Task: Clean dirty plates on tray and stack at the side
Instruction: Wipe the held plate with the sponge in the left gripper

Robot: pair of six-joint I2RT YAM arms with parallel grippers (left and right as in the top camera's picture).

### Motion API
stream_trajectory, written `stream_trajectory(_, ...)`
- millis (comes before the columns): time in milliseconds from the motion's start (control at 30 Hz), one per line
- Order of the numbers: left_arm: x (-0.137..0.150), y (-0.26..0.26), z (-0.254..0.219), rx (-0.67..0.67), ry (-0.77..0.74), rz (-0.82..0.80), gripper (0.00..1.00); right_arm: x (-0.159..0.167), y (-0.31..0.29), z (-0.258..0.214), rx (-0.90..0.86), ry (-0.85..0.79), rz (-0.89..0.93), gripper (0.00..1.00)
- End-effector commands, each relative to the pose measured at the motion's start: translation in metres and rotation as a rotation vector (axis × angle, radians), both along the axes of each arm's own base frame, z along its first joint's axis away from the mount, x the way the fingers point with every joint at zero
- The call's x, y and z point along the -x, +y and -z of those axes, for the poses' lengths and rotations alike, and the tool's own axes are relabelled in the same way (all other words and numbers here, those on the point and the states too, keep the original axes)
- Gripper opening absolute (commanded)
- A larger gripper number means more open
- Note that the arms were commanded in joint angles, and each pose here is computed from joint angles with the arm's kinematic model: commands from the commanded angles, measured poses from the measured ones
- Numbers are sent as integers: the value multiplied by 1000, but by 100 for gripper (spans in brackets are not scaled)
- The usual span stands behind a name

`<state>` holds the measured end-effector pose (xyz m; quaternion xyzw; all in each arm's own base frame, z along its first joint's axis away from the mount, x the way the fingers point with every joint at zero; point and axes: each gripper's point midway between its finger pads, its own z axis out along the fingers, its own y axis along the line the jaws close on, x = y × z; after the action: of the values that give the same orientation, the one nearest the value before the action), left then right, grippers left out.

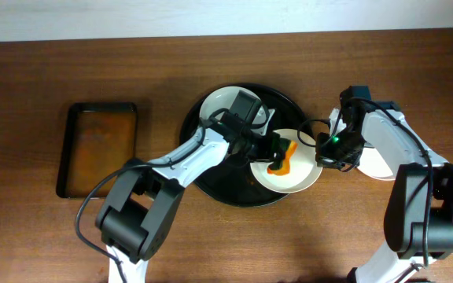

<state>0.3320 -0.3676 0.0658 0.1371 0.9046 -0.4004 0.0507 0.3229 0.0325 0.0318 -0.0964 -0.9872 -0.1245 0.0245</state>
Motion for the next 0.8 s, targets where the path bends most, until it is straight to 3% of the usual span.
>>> stream_trajectory(0, 12, -11, 0, 23, 30, 31, 0, 1, 4, -5, -5, -10, 0, 4)
stream_trajectory(367, 12, -13, 39, -149, -51, -13, 0, 1, 4, -5, -5, -9, 0, 4)
stream_trajectory(567, -4, 6, 63, -284, -146, -38, 0, 3, 4, -5, -6, -3, 0, 4)
stream_trajectory(767, -11, 51, 80, -469, -126, -111, 0, 3, 4, -5, -5, -1, 0, 4)
